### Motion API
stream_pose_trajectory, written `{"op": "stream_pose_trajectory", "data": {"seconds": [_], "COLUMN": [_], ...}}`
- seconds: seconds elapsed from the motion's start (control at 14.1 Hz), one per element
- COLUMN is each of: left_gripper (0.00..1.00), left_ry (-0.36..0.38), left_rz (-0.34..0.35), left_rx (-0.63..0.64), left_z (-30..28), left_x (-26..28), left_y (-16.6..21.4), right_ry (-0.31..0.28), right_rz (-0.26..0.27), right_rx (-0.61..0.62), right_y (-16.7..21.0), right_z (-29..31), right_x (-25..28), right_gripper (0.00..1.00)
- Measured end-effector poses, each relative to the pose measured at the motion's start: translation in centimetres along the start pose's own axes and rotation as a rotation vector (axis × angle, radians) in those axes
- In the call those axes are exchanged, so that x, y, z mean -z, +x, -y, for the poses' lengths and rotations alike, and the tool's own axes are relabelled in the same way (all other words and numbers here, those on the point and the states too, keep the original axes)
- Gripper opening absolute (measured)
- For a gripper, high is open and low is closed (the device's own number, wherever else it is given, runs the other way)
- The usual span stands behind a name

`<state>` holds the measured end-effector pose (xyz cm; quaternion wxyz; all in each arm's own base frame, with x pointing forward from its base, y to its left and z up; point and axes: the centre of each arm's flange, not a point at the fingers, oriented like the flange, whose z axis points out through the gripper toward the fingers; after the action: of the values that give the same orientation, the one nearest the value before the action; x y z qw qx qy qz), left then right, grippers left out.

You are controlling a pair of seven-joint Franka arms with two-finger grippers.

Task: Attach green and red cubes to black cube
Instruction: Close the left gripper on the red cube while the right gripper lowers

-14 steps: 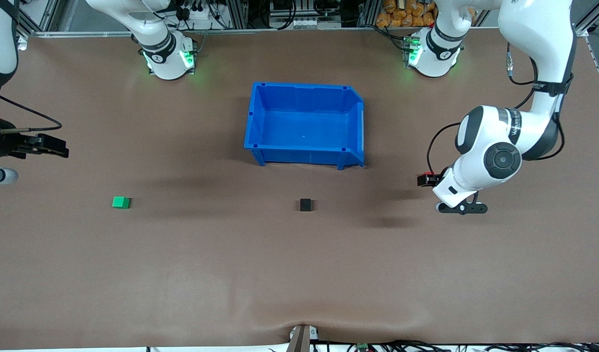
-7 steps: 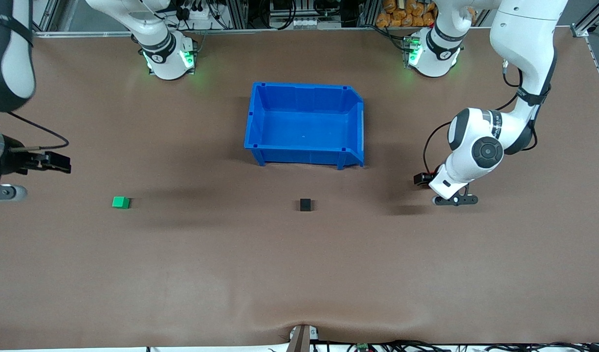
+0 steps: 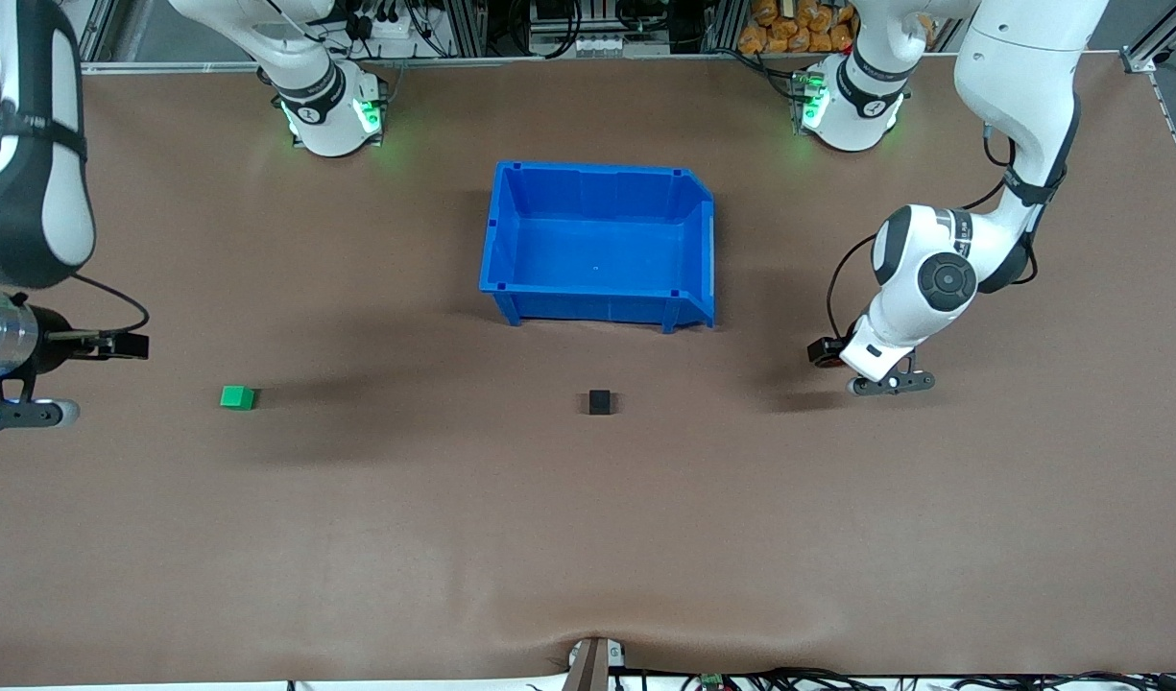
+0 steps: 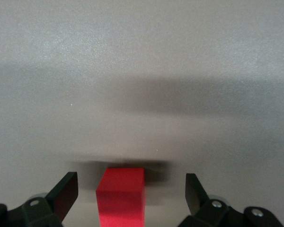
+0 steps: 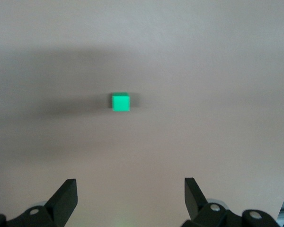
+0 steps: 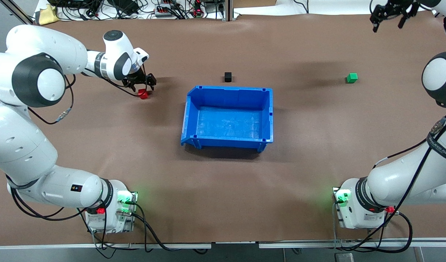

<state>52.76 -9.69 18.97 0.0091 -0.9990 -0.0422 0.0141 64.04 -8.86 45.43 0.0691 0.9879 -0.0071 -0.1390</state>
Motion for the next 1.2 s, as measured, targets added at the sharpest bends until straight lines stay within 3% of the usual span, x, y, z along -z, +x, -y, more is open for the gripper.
{"op": "stream_pose_trajectory", "data": {"seconds": [0.21, 0.5, 0.64, 0.85, 1.06, 1.2], "left_gripper": [0.97, 0.90, 0.85, 0.77, 0.43, 0.39], "left_ry": [0.002, 0.005, 0.006, 0.006, 0.006, 0.005], "left_rz": [0.006, 0.015, 0.019, 0.019, 0.019, 0.016], "left_rx": [0.001, 0.033, 0.047, 0.051, 0.051, 0.053], "left_z": [0.1, 0.3, 0.2, 0.1, 0.1, 0.1], "left_x": [-0.2, -0.6, -0.7, -0.7, -0.6, -0.5], "left_y": [-0.2, -0.7, -0.8, -0.9, -1.0, -0.9], "right_ry": [0.028, 0.056, 0.091, 0.192, 0.213, 0.221], "right_rz": [0.098, 0.162, 0.146, 0.101, 0.095, 0.109], "right_rx": [-0.064, -0.104, -0.101, -0.091, -0.076, -0.078], "right_y": [2.0, 3.6, 4.2, 5.8, 6.2, 6.4], "right_z": [-5.1, -8.4, -8.9, -6.1, -4.3, -4.1], "right_x": [-7.2, -14.7, -16.5, -17.5, -17.3, -18.3], "right_gripper": [1.00, 1.00, 1.00, 1.00, 1.00, 1.00]}}
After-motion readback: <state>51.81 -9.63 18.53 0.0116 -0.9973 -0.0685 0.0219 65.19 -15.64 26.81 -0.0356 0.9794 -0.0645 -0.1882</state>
